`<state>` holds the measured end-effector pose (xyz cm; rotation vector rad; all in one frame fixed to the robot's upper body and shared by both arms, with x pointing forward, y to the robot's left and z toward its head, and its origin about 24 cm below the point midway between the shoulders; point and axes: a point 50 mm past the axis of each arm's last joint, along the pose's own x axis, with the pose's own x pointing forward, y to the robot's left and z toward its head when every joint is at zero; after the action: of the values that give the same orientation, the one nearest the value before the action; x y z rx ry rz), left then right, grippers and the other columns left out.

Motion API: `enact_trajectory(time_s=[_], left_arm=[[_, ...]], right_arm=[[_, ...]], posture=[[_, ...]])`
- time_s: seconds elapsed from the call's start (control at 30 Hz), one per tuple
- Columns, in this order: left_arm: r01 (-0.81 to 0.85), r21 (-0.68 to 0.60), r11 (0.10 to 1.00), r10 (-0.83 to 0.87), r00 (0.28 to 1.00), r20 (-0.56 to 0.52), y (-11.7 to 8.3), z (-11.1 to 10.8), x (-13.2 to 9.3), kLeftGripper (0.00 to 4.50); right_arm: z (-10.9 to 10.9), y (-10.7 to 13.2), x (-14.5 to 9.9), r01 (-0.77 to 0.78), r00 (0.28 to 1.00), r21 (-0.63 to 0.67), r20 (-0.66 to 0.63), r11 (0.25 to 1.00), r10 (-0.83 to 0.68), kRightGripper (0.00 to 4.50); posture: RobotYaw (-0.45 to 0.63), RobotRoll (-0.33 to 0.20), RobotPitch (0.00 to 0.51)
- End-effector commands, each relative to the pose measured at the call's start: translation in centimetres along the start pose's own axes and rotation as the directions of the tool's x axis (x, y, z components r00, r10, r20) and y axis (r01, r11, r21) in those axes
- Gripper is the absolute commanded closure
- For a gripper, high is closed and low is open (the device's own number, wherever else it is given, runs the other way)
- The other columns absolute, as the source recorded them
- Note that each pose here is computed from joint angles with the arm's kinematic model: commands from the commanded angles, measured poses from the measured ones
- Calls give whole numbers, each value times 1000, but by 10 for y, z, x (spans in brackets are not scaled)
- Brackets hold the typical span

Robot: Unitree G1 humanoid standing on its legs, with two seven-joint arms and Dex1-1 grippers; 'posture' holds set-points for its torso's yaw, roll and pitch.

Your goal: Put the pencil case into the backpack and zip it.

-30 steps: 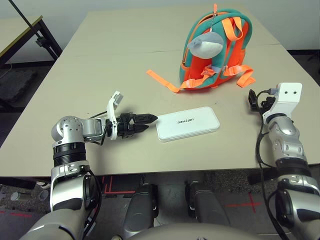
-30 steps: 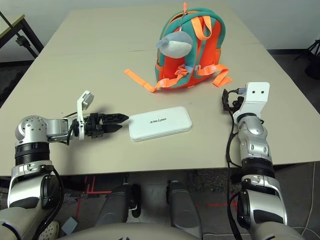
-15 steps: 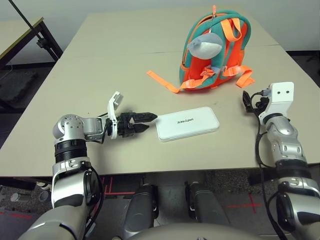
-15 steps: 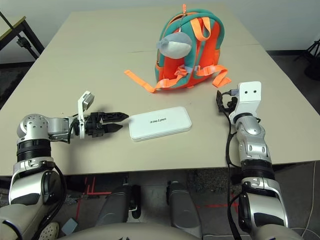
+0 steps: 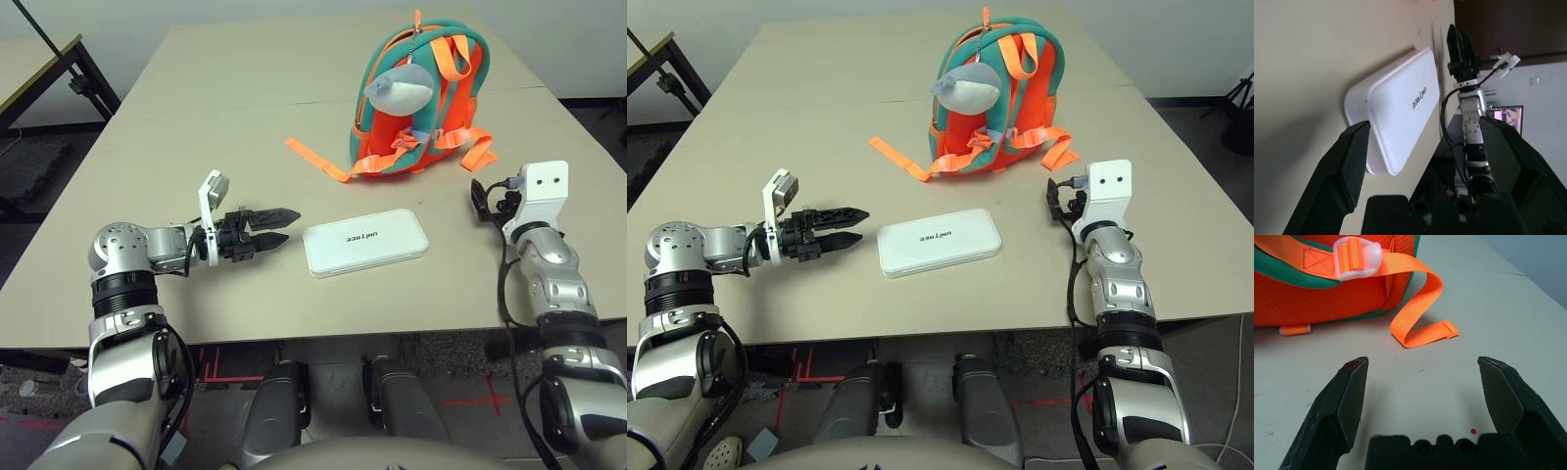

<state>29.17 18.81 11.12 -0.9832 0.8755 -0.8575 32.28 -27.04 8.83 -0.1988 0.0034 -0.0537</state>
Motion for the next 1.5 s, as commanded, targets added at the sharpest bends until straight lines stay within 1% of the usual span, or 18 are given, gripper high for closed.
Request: enact_trajectory(time_s=[0.03,0.13,0.23,0.5,0.63,0.73,0.77,0.87,0.97,1.07,1.1,1.27,1.5], left_arm=[[-28,-30,999,26,998,-50,7,-11,8,37],[-67,-60,996,62,995,-76,16,-18,12,37],[-97,-96,991,91,993,-74,24,-21,13,37],[-134,-126,983,125,989,-77,30,-23,13,37],[-152,-128,980,144,987,-70,32,-22,10,37],[-158,-127,979,150,986,-66,32,-21,9,0],[-159,-127,979,151,986,-65,32,-21,8,0],[-161,-125,979,153,986,-65,32,-20,8,0],[-162,-124,979,155,986,-64,32,-20,8,0],[-166,-123,978,159,985,-63,32,-20,8,0],[-168,-124,978,161,985,-63,32,-20,8,0],[-175,-124,977,168,984,-65,32,-20,8,0],[-181,-126,975,174,983,-65,33,-20,10,0]], right_arm=[[-5,2,1,2,1000,0,-25,1000,-2,0],[-5,2,1,3,1000,-2,-26,1000,-3,0],[-4,1,0,7,1000,-3,-26,1000,-7,0],[-5,1,-1,-1,999,-3,-38,1000,1,0],[-5,4,-3,-66,996,-23,-68,998,64,0],[-5,5,-5,-124,988,-49,-102,991,118,567],[-5,6,-7,-147,983,-56,-116,988,140,870],[-5,13,-12,-274,951,-104,-176,956,253,1963],[-2,19,-18,-397,906,-161,-226,904,358,3138],[2,27,-23,-490,860,-181,-259,853,439,4295],[3,30,-24,-520,843,-184,-269,834,466,4461],[8,41,-29,-613,779,-190,-303,767,548,4461],[8,56,-36,-725,678,-185,-358,663,642,4461]], posture=[[-150,0,131],[-157,0,131],[-159,0,132],[-160,0,134],[-157,0,136],[-157,0,136],[-157,0,136],[-156,0,138],[-156,0,138],[-156,0,138],[-156,0,138],[-164,0,141],[-157,0,139]])
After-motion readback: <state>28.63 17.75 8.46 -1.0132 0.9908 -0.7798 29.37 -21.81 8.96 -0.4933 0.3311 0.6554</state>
